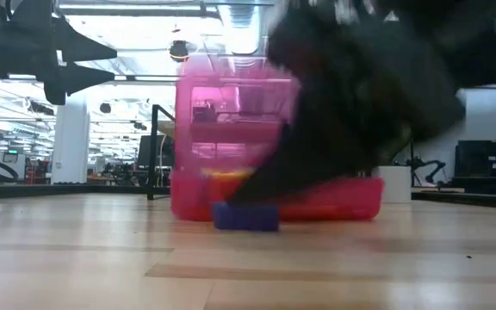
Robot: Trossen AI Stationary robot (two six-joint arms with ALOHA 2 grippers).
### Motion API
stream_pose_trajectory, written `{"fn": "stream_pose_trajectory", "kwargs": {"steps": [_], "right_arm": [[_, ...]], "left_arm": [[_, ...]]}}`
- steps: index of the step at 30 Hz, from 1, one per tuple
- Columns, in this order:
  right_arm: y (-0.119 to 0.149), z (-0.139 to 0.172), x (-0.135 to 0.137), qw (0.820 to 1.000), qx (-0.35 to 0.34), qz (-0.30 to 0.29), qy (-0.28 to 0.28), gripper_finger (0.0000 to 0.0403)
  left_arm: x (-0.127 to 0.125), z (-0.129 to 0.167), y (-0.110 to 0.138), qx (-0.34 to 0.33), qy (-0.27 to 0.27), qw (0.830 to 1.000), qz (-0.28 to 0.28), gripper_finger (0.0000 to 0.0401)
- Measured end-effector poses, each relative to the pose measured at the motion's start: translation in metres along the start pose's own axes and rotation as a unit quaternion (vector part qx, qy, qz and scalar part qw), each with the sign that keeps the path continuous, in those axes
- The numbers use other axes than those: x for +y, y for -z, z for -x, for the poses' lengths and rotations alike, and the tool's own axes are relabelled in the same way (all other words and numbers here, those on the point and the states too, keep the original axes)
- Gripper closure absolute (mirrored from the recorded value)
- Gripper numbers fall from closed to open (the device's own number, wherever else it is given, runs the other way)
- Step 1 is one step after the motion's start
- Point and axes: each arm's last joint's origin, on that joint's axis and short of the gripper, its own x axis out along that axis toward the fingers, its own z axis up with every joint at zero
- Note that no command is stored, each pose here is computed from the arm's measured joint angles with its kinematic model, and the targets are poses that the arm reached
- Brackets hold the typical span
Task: Pack school essentials
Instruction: Put the blue eraser into the red supply box
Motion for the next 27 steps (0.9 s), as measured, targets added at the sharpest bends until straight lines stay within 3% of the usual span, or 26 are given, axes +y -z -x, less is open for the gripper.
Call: {"fn": "stream_pose_trajectory", "kwargs": {"steps": [7, 13, 19, 27], "right_arm": [[-0.016, 0.003, 0.001, 1.0, 0.019, 0.016, 0.008, 0.0163], [-0.014, 0.003, 0.003, 0.999, 0.033, -0.003, 0.013, 0.0163], [-0.008, 0.004, -0.002, 0.996, 0.051, -0.004, 0.067, 0.0163], [-0.003, 0.002, 0.002, 0.997, 0.051, -0.014, 0.064, 0.0163]], "left_arm": [[0.0, 0.0, 0.0, -0.002, 0.002, 1.0, 0.002, 0.0138], [0.0, 0.0, 0.0, 0.001, 0.002, 1.0, 0.0, 0.0138], [0.0, 0.0, 0.0, 0.001, 0.001, 1.0, 0.0, 0.0138], [0.0, 0.0, 0.0, 0.0, 0.0, 1.0, 0.0, 0.0138]]}}
